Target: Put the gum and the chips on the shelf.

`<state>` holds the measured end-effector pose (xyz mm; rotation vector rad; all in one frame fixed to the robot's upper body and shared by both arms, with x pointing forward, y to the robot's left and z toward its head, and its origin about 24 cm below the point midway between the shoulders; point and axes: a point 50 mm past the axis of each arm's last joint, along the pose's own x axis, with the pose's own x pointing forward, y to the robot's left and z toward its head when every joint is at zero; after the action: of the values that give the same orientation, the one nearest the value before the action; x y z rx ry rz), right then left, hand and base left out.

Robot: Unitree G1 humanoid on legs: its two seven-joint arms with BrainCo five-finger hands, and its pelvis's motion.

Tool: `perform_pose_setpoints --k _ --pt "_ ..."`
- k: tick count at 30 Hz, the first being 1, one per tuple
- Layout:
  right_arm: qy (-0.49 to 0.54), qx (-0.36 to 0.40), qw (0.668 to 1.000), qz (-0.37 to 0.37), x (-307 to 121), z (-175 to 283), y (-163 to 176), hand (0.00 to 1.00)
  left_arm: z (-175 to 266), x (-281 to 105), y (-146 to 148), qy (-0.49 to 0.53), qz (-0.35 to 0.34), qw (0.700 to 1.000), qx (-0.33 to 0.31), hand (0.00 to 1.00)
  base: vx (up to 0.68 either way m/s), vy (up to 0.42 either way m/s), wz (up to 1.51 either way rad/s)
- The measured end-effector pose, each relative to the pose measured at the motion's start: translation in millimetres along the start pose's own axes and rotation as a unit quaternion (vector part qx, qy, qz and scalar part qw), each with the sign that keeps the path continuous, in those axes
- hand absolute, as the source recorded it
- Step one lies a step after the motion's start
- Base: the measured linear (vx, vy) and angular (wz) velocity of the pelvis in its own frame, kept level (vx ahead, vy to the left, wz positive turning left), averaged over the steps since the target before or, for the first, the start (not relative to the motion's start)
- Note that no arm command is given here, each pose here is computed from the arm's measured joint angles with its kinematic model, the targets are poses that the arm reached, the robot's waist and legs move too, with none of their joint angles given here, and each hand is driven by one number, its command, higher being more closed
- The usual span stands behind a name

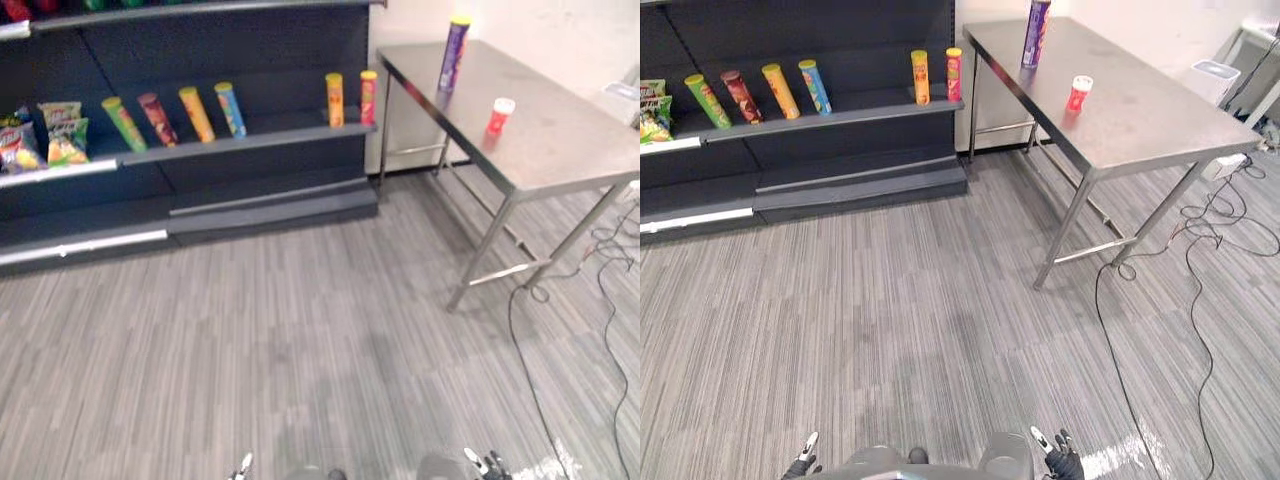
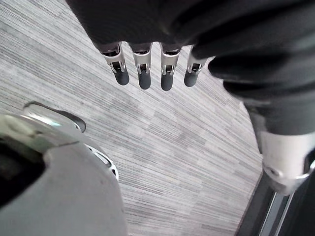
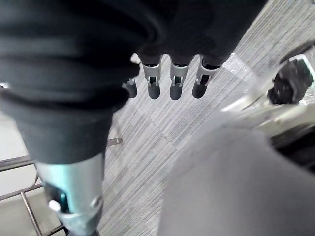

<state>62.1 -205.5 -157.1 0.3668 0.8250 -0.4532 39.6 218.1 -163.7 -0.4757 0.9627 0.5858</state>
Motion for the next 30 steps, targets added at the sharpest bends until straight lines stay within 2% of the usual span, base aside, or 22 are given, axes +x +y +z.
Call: perform_pose_setpoints --k 4,8,11,18,24,30 --pt "-0.039 0.016 0.999 0.001 -3 7 -3 0.0 -4 1 -15 -0.003 -0.01 1.0 -0.029 0.0 0.45 -0.117 0.32" --pt "-0.041 0.01 0.999 -0.004 -7 4 -5 0.0 -9 -1 -17 0.004 -0.004 0.998 -0.059 0.0 0.6 -0.228 0.5" --pt "-0.042 0.0 0.999 -0.022 -4 13 -13 0.0 -16 0 -35 0.015 -0.019 0.997 -0.077 0.0 0.64 -0.254 0.38" --pt "-0.039 0.004 0.999 -0.036 -3 17 -15 0.0 -10 1 -39 -0.013 -0.021 0.991 -0.13 0.0 0.47 -0.154 -0.06" --pt "-0.036 0.024 0.999 -0.031 -1 13 -2 0.0 1 -1 -39 -0.049 -0.055 0.989 -0.126 0.0 0.3 0.056 -0.18" --pt "-0.028 0.043 0.999 -0.02 -2 5 10 0.0 3 -1 -28 -0.058 -0.037 0.989 -0.133 0.0 0.36 0.309 -0.27"
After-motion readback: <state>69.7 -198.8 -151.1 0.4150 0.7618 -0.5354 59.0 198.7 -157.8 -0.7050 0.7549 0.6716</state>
